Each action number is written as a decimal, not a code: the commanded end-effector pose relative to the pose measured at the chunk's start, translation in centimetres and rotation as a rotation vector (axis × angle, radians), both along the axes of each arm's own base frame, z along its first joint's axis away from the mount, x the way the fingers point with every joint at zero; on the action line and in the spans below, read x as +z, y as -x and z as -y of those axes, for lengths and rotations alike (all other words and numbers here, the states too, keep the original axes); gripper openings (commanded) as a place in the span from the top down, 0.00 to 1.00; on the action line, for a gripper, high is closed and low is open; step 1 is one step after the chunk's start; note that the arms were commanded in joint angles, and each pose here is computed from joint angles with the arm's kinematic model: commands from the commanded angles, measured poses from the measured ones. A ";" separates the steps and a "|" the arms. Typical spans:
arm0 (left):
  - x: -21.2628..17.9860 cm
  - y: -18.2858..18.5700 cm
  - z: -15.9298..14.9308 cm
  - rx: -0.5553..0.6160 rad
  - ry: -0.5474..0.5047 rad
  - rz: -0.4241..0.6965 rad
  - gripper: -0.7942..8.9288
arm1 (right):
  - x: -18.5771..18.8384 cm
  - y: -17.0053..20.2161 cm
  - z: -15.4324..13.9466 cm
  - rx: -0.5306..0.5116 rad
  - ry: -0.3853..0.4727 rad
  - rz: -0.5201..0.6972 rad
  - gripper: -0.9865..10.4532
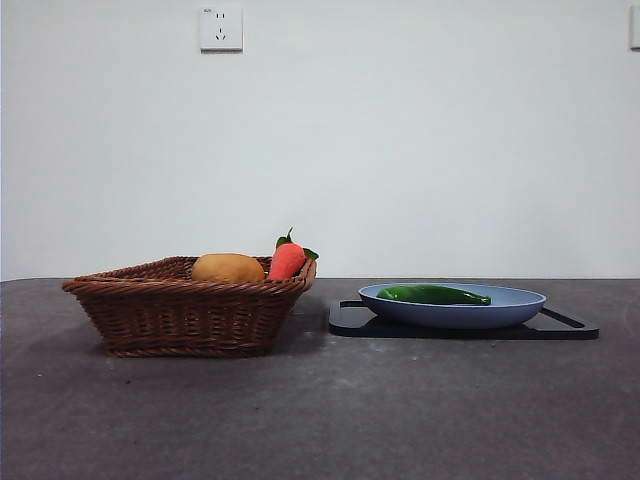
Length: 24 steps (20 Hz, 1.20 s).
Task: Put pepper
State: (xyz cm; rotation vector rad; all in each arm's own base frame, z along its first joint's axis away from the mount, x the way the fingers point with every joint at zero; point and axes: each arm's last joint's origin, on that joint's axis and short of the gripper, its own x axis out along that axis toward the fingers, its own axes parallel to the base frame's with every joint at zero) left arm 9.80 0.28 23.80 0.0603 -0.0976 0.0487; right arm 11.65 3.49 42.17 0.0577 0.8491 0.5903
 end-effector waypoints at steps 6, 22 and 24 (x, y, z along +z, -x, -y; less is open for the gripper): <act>-5.6 -0.3 0.0 -0.003 0.093 -0.083 0.91 | 0.4 0.1 0.0 -0.003 -0.001 -0.005 0.90; -9.0 0.2 0.0 -0.018 0.174 -0.268 0.91 | 0.4 0.1 0.0 -0.004 -0.001 -0.005 0.90; -9.0 0.2 0.0 -0.017 0.173 -0.267 0.91 | 0.4 0.1 0.0 -0.004 -0.001 -0.005 0.90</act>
